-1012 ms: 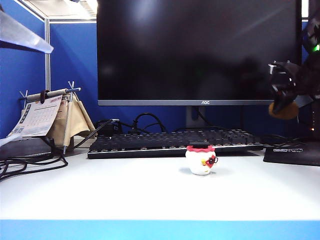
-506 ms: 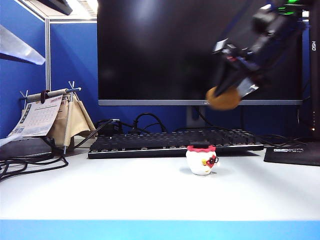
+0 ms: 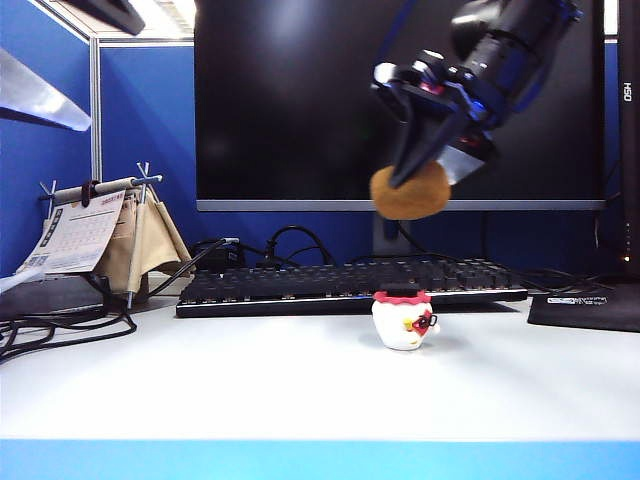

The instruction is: Place the kiwi on top of the doll with a flat head.

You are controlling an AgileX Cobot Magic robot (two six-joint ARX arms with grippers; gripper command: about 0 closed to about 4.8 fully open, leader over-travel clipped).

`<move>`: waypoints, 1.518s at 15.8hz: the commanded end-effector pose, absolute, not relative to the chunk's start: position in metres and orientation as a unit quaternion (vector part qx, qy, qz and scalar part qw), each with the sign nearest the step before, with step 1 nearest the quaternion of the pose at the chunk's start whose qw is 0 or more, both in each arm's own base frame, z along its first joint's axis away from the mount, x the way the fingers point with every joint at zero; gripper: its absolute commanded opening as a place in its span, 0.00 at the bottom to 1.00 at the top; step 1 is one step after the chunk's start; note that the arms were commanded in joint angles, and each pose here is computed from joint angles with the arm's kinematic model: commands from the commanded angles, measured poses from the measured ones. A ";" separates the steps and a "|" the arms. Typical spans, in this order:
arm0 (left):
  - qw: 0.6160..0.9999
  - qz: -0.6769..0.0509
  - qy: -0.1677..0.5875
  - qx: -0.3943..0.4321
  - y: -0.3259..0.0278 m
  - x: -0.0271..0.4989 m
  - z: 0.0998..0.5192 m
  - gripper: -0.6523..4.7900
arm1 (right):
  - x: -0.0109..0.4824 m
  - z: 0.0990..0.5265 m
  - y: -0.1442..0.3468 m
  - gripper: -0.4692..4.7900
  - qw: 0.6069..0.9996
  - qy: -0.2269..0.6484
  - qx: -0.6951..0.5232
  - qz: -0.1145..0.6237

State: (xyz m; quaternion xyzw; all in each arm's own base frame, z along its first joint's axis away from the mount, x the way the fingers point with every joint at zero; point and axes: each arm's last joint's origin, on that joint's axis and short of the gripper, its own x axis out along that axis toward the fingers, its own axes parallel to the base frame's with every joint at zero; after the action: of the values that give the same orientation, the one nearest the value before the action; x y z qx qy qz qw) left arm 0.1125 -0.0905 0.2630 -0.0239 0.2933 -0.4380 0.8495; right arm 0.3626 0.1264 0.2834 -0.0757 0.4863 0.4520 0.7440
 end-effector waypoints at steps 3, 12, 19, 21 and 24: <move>0.852 -0.443 0.277 -0.007 -0.091 0.113 0.265 1.00 | 0.340 0.327 0.136 0.28 0.753 0.376 -0.044 0.538; 0.848 -0.448 0.283 -0.007 -0.091 0.112 0.264 1.00 | 0.229 0.299 0.101 0.17 0.859 0.241 -0.048 0.448; 0.839 -0.448 0.307 -0.007 -0.090 0.110 0.259 1.00 | 0.265 0.250 0.111 0.17 0.872 0.307 -0.049 0.378; 0.839 -0.449 0.308 -0.007 -0.090 0.110 0.259 1.00 | 0.272 0.244 0.113 0.17 0.869 0.317 -0.048 0.378; 0.839 -0.449 0.308 -0.007 -0.090 0.110 0.259 1.00 | 0.287 0.242 0.124 0.17 0.862 0.329 -0.052 0.382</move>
State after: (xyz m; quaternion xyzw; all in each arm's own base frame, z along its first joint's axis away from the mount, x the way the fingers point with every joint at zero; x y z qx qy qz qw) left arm 0.1101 -0.0894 0.2576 -0.0066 0.3115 -0.4466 0.8388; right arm 0.2841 0.1204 0.2393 -0.0501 0.3346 0.3793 0.8612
